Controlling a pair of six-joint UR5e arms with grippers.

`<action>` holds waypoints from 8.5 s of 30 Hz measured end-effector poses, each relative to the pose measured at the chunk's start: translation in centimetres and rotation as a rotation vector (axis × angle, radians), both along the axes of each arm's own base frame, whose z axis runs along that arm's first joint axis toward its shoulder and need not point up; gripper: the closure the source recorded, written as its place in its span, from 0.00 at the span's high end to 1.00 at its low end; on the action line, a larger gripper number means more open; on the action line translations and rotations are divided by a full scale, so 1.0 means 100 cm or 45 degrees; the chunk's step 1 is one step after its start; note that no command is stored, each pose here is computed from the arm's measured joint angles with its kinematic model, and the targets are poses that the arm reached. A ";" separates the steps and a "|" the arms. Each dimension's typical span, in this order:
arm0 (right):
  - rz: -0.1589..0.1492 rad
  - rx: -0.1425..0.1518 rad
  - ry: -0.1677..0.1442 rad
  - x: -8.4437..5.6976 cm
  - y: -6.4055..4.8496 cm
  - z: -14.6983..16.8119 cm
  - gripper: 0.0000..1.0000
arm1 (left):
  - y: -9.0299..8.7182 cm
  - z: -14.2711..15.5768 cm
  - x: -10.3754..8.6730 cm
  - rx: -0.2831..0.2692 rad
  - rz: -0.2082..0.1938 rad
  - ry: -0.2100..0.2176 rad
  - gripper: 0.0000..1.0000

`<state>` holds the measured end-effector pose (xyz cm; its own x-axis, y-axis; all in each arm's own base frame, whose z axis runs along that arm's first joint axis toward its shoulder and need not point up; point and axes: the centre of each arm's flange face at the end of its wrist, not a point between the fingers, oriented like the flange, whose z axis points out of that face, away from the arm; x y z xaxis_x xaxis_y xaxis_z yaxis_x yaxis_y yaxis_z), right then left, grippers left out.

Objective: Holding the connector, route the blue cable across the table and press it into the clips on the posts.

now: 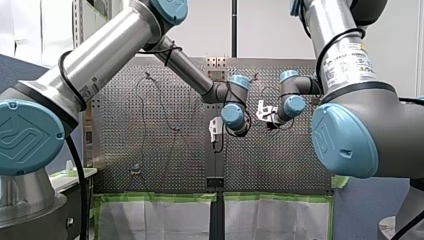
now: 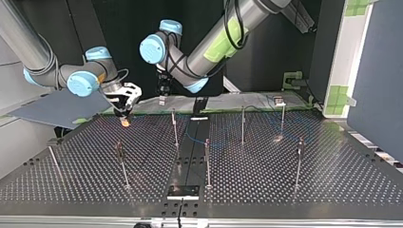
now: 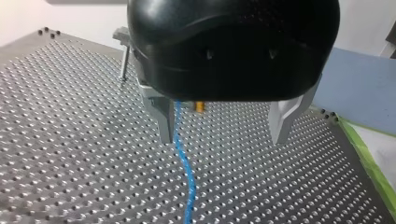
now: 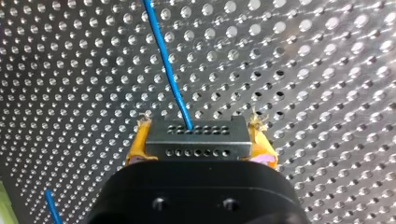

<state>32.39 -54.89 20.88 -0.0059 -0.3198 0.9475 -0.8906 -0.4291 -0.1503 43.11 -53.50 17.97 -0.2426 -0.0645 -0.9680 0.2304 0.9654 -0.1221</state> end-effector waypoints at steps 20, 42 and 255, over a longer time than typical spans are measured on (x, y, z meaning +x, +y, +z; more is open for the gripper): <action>0.071 -0.014 -0.022 0.003 0.005 0.011 0.00 | -0.025 0.020 0.041 -0.070 0.079 -0.069 1.00; 0.120 -0.012 -0.043 0.006 0.007 0.013 0.00 | -0.054 -0.010 0.076 -0.093 0.131 -0.074 1.00; 0.105 -0.320 -0.187 -0.062 -0.029 0.200 0.00 | 0.026 0.299 -0.045 -0.513 0.031 -0.419 1.00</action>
